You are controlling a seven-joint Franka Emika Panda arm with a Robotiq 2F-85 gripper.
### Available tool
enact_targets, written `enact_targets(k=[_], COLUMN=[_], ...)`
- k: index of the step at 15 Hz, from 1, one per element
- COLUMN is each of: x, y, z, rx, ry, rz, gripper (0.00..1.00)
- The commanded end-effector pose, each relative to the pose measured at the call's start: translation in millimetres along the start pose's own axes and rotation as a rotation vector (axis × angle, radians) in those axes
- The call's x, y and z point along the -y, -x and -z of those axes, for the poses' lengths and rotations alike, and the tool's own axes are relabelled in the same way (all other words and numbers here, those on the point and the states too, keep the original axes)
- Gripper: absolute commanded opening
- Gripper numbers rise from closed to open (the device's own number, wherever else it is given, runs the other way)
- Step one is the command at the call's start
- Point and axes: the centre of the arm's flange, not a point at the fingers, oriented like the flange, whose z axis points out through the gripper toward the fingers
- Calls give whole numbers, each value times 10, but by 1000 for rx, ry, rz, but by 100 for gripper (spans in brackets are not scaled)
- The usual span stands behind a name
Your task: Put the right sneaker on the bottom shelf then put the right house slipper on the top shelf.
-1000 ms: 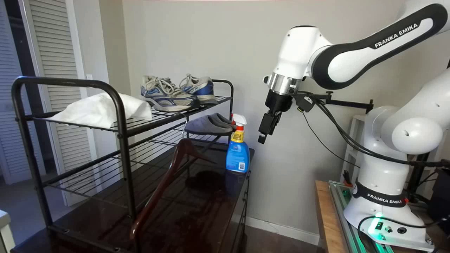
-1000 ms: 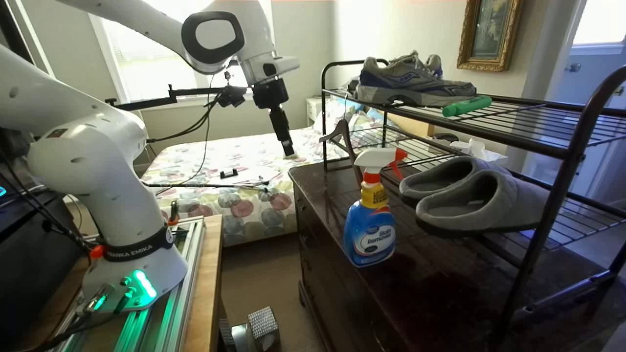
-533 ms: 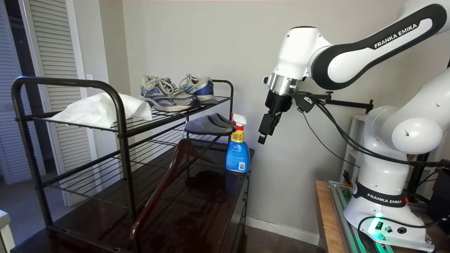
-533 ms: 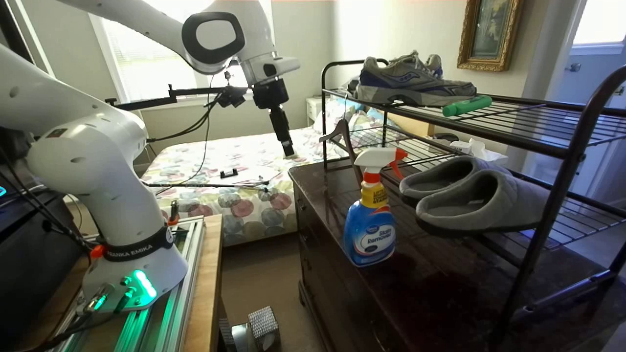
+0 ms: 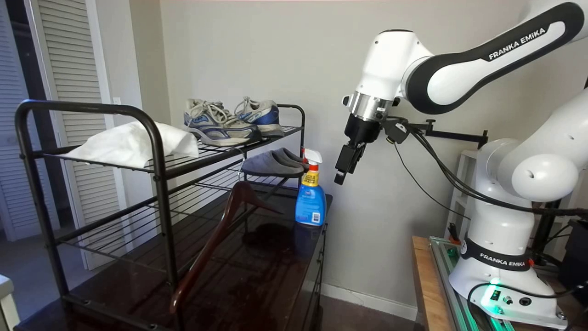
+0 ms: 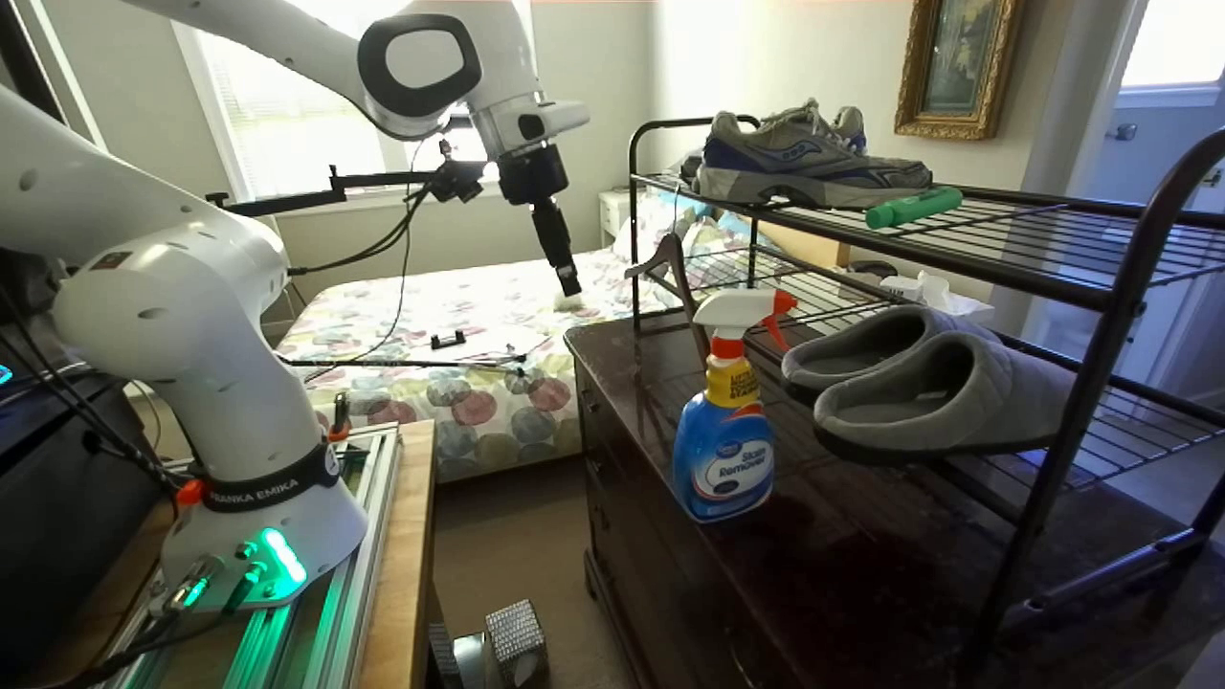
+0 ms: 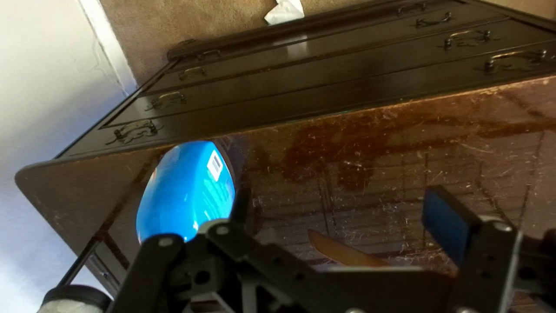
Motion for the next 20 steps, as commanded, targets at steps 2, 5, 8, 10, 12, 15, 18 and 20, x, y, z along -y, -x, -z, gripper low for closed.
enact_targets(k=[2, 5, 8, 10, 12, 15, 18, 20], x=[31, 15, 64, 169, 297, 554, 784, 818], y=[-365, -619, -917, -1153, -1369, -1630, -1866, -1983], z=[322, 563, 799, 919, 990, 1007, 1005, 998], rx=[-141, -227, -298, -334, -341, -334, -373, -414], ry=[70, 87, 82, 84, 55, 59, 83, 142], rz=[71, 107, 107, 99, 69, -26, -104, -166], gripper=[100, 100, 100, 100, 100, 100, 100, 100])
